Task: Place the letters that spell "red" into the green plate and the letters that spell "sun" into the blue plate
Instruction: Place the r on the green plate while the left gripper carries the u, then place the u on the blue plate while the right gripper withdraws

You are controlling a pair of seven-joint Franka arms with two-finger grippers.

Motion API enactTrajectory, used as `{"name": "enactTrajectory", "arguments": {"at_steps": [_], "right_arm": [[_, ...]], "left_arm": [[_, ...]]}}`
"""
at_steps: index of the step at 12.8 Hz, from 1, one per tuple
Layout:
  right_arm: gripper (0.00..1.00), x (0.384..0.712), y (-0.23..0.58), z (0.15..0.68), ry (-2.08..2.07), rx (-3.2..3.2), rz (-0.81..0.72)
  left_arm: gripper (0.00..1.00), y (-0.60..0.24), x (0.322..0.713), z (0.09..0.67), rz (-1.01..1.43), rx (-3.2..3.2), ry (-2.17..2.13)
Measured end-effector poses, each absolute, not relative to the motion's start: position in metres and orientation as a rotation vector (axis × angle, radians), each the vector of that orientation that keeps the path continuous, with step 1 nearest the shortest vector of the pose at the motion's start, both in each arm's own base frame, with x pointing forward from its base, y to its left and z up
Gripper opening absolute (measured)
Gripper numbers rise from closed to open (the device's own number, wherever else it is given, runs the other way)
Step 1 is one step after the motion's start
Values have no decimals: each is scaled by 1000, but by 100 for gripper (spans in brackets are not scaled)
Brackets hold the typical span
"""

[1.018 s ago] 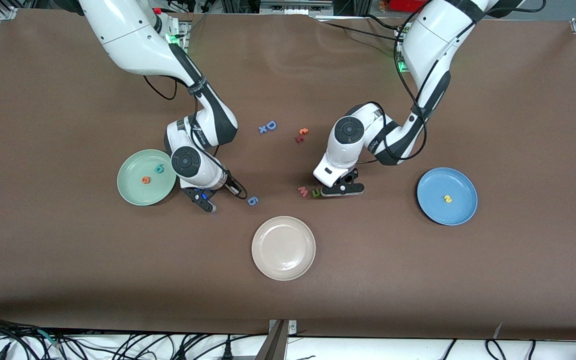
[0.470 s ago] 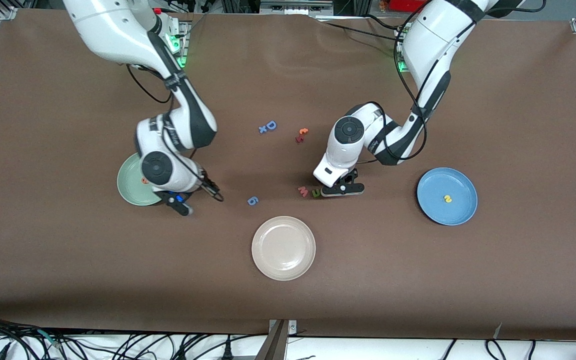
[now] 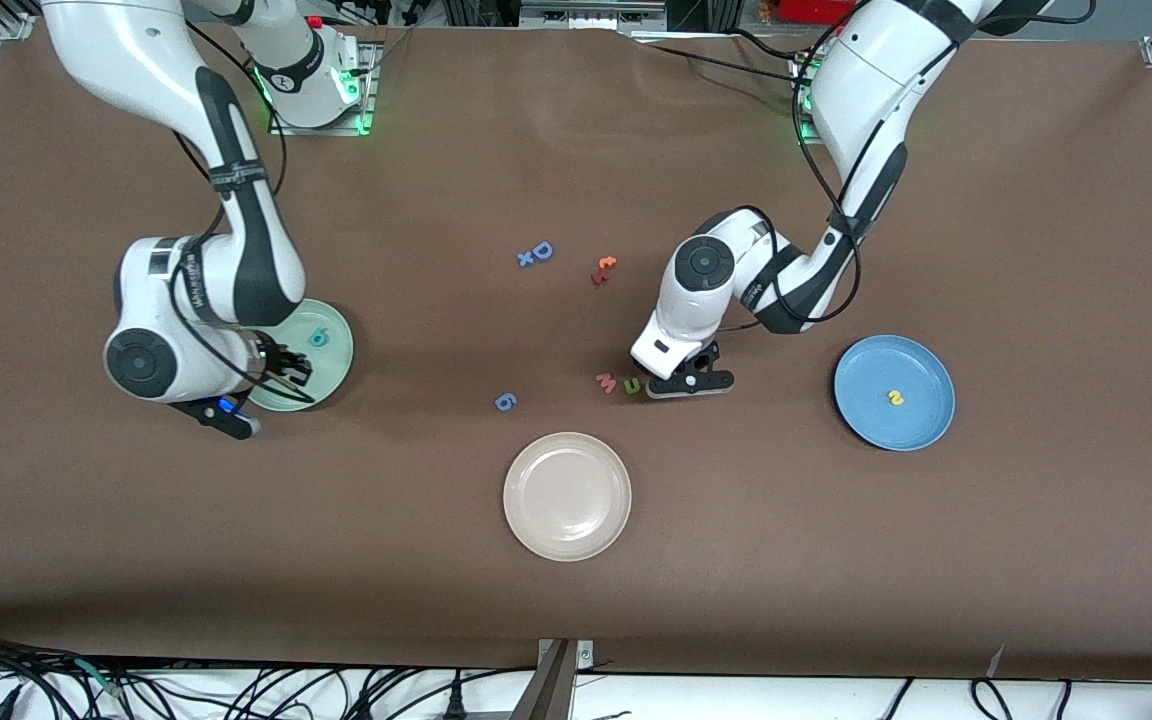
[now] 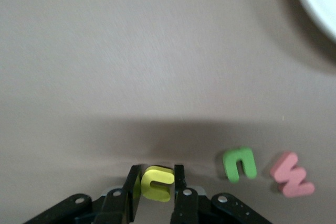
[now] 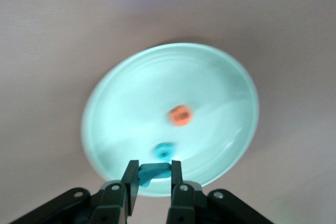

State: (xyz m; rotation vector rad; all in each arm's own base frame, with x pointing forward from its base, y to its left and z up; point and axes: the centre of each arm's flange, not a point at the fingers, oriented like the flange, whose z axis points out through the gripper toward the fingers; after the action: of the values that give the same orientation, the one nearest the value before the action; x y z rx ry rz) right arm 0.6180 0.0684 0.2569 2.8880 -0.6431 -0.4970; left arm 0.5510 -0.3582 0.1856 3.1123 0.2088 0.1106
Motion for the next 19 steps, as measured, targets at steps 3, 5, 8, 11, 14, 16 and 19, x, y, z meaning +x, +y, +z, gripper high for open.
{"name": "enactTrajectory", "arguments": {"at_steps": [3, 5, 8, 11, 14, 16, 19], "right_arm": [[28, 605, 13, 232, -589, 2889, -574], [28, 600, -5, 213, -591, 2896, -554], [28, 593, -5, 191, -581, 2892, -535], [45, 593, -3, 190, -579, 2894, -531], [77, 602, 1, 208, -578, 2918, -486], [98, 611, 7, 244, -573, 2946, -466], [99, 628, 17, 308, -559, 2976, -469]], "left_arm": [[29, -340, 569, 204, 135, 3116, 228], [29, -318, 582, 216, 129, 3144, 169], [29, -253, 609, 242, 79, 3209, 98], [29, -199, 623, 266, 24, 3255, 56], [29, -144, 634, 269, -68, 3233, 25], [29, -92, 638, 264, -137, 3189, -2], [29, -25, 635, 253, -208, 3138, -10]]}}
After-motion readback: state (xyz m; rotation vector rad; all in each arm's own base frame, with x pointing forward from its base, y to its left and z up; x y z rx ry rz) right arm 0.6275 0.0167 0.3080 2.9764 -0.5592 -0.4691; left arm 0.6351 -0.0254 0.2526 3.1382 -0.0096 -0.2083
